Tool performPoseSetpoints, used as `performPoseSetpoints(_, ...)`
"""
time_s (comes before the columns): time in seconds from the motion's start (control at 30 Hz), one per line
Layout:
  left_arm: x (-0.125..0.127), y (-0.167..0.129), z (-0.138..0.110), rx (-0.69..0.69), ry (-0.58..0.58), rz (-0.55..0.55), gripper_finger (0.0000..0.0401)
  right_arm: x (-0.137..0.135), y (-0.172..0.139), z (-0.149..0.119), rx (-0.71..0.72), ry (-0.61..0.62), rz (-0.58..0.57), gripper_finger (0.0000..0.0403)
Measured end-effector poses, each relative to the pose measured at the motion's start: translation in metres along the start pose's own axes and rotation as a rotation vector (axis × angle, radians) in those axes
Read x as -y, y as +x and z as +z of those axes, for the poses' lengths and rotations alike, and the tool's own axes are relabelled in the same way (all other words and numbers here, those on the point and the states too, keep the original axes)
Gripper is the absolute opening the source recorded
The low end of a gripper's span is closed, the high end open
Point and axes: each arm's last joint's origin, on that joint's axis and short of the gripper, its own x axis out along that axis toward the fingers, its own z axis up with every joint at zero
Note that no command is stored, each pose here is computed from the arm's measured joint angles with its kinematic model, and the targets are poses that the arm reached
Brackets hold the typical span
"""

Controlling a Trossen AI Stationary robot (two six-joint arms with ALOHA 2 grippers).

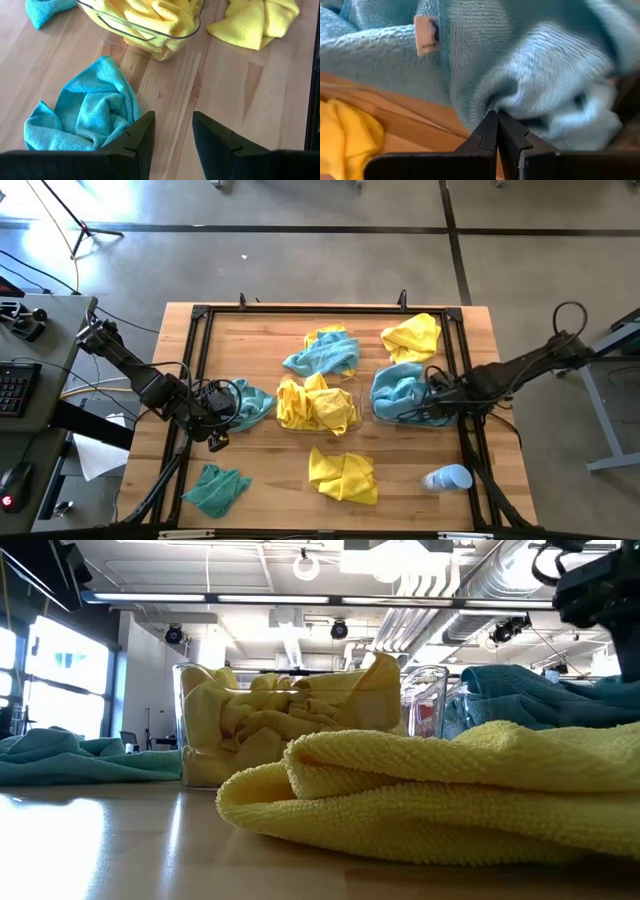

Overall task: Sort microfiber towel by color & place in baskets
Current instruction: Put the blue microfiber cloth into the right transparent bin

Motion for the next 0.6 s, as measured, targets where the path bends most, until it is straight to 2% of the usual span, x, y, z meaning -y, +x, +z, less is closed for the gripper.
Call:
performPoseSetpoints(0.2,0.000,0.000,0.000,0.001,0.000,0.001,0.0122,0.007,0.024,0.000,0.060,0.141,-0.024,0.0000)
performPoseSetpoints(0.6,0.000,0.000,0.000,0.003,0.000,0.003,0.0122,0.000,0.028,0.000,0.095,0.153,0.018,0.0000)
